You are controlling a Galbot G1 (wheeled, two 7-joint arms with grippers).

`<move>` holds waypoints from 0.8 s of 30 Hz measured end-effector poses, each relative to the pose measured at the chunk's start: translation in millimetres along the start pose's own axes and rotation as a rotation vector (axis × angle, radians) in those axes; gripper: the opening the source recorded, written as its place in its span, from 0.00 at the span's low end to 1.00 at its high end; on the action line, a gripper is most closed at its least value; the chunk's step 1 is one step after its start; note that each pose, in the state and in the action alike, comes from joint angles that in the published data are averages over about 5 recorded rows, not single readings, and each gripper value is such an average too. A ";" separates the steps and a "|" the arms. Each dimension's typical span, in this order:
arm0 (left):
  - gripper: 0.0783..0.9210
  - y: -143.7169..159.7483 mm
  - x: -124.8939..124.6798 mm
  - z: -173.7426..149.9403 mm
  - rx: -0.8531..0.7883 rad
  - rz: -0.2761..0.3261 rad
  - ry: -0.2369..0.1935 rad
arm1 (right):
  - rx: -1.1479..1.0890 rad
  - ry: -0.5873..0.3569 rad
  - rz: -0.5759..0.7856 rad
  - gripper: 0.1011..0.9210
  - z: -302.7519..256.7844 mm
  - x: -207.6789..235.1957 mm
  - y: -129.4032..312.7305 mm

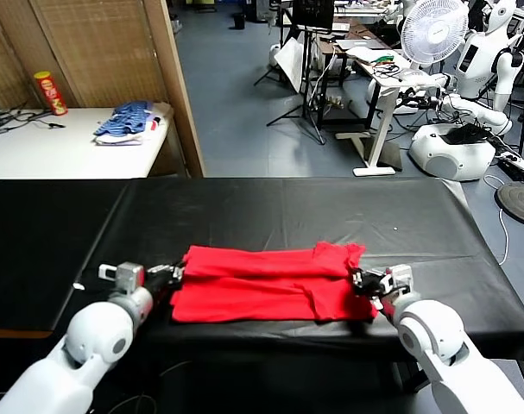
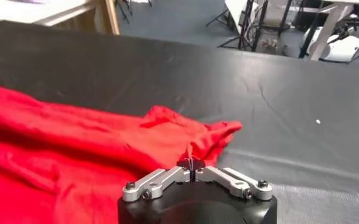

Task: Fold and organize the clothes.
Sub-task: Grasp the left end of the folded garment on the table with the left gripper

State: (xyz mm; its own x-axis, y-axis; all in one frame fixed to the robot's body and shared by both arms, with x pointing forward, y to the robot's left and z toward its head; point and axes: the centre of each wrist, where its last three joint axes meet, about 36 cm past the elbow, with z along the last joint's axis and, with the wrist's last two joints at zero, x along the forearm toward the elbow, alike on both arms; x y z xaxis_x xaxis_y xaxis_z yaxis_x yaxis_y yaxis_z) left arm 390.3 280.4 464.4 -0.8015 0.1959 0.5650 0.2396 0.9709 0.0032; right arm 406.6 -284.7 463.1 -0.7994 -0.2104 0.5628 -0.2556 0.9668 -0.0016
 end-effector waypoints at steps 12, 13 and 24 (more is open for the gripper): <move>0.65 -2.1 17.0 -6.1 0.030 0.002 0.004 | -0.052 -0.088 0.100 0.81 -19.4 33.0 -24.5; 0.72 -1.3 16.6 -8.2 0.040 0.004 -0.008 | -0.050 -0.100 0.124 0.83 -19.2 29.8 -25.5; 0.85 7.1 -32.0 -15.4 0.187 0.021 -0.069 | -0.109 -0.127 0.212 0.85 -4.9 -39.6 -16.3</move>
State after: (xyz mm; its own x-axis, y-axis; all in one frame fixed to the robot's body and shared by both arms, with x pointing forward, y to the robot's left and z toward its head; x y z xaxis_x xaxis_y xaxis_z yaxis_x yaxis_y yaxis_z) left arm 426.1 278.9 459.1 -0.8347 0.2188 0.5054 0.1554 0.9740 -0.1650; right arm 445.1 -291.4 444.8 -0.8921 -0.0113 0.4516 -0.0203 0.9997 -0.0152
